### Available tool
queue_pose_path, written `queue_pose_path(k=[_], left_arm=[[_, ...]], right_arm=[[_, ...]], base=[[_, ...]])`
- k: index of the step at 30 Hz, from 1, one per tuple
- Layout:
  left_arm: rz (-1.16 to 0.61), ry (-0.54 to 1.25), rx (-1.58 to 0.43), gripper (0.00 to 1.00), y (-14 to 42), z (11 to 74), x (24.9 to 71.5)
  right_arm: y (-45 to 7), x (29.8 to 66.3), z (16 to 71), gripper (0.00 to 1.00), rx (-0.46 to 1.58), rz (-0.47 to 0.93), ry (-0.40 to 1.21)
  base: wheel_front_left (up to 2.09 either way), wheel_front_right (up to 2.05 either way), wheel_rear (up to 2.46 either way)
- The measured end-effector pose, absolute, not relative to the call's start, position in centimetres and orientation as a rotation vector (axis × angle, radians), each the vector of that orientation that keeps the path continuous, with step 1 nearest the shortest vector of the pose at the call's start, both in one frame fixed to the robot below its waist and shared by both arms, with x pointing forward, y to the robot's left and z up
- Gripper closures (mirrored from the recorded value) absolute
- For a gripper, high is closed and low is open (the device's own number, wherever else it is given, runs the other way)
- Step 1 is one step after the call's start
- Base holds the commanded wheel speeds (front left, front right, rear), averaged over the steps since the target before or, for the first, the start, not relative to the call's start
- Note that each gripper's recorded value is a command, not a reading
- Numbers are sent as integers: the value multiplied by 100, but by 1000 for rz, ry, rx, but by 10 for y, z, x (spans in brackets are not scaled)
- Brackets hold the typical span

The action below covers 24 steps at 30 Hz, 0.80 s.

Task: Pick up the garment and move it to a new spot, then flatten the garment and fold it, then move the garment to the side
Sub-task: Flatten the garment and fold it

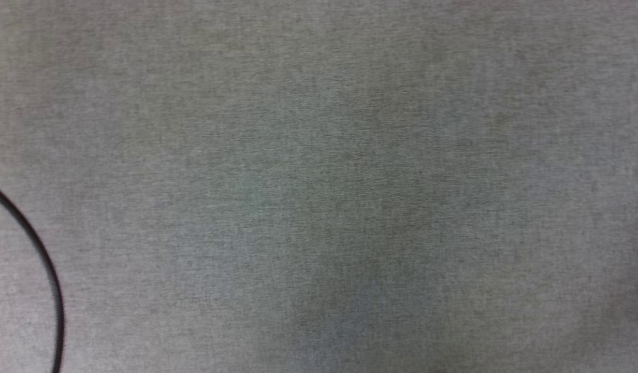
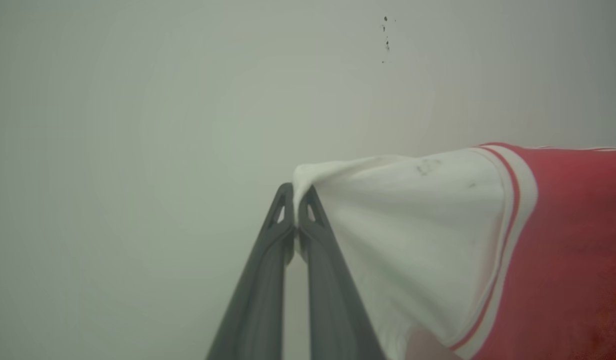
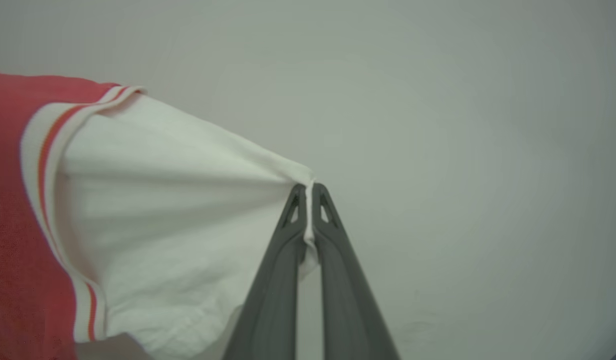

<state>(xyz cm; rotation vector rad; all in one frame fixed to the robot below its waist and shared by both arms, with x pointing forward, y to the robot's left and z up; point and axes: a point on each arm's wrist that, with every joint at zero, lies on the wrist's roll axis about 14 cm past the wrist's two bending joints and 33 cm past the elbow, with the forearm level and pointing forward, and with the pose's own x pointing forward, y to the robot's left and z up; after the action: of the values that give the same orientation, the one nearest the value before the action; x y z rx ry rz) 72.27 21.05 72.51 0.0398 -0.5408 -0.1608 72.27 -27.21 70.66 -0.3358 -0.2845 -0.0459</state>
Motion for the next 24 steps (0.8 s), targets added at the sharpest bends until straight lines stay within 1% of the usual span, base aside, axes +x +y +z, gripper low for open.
queue_pose_path(k=[2,5,8,11,14,17,20,24], left_arm=[[-168,-505,51,100,209,706,726],[-186,-435,54,100,206,671,727],[-215,-364,48,100,198,636,720],[-235,-276,39,100,193,596,705],[-249,-189,17,100,191,559,682],[-268,-98,9,100,187,526,650],[-276,-1,-1,100,187,493,610],[-264,97,-36,100,191,466,559]], right_arm=[[-265,730,690,100,-297,-30,-276],[-256,735,651,100,-268,1,-216],[-251,730,615,100,-237,27,-149],[-248,717,580,100,-223,50,-72],[-248,696,551,100,-201,67,3],[-249,668,525,100,-182,84,80],[-248,634,502,100,-165,106,163],[-246,581,473,100,-152,145,284]], base=[[0,0,0],[0,0,0],[0,0,0],[0,0,0],[0,0,0],[0,0,0],[0,0,0],[0,0,0]])
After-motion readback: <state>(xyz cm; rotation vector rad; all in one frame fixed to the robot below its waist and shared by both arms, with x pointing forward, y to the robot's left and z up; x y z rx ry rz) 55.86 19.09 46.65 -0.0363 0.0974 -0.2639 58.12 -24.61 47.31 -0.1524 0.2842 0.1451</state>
